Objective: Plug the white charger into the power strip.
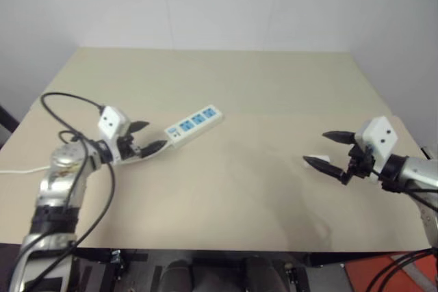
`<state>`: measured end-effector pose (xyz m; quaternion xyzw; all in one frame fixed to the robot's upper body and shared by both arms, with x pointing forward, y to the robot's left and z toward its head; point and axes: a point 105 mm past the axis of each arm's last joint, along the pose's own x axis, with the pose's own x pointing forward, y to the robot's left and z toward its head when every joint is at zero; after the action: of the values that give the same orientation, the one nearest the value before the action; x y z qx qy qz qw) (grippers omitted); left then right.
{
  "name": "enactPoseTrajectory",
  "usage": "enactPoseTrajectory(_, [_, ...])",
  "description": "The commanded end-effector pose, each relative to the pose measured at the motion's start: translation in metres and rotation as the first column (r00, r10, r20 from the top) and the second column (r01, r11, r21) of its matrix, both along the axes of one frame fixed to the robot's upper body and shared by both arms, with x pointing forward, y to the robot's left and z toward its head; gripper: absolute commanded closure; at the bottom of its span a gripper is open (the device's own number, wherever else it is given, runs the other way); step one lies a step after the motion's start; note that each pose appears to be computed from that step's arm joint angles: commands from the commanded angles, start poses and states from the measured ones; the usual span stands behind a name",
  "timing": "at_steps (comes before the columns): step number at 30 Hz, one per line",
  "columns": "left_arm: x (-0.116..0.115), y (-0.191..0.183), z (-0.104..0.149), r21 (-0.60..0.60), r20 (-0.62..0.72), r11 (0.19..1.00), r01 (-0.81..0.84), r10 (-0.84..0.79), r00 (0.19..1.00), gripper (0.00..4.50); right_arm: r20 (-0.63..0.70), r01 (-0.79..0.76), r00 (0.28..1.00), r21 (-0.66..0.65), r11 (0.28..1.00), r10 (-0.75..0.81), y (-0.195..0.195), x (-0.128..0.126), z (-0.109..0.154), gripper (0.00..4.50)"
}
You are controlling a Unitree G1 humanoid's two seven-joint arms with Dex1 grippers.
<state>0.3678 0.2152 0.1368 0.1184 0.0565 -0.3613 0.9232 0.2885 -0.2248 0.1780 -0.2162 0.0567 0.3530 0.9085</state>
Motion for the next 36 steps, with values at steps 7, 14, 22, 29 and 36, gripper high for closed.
enactPoseTrajectory(7, [0.041,-0.014,-0.008,0.07,0.035,0.997,0.021,-0.023,0.999,0.02,0.062,0.001,0.998,0.017,1.0,-0.002,0.005,-0.007,0.018,0.0])
enactPoseTrajectory(14, [0.044,-0.029,-0.016,0.08,0.023,0.993,0.087,-0.089,0.996,0.02,0.07,0.018,0.997,0.029,0.999,-0.02,0.005,-0.014,0.023,0.0])
enactPoseTrajectory(22, [0.043,-0.034,-0.003,0.007,0.049,0.991,0.13,-0.13,0.99,0.02,0.064,0.031,0.997,0.037,0.999,-0.033,0.006,-0.02,0.021,0.0])
enactPoseTrajectory(29, [0.042,-0.031,-0.021,0.044,-0.002,0.993,0.108,-0.108,0.994,0.02,0.076,0.026,0.997,0.056,0.998,-0.031,0.009,-0.022,0.026,0.0])
enactPoseTrajectory(36, [0.043,-0.034,-0.03,0.039,-0.026,0.995,0.091,-0.09,0.996,0.02,0.075,0.031,0.997,0.061,0.998,-0.036,0.01,-0.023,0.026,0.0])
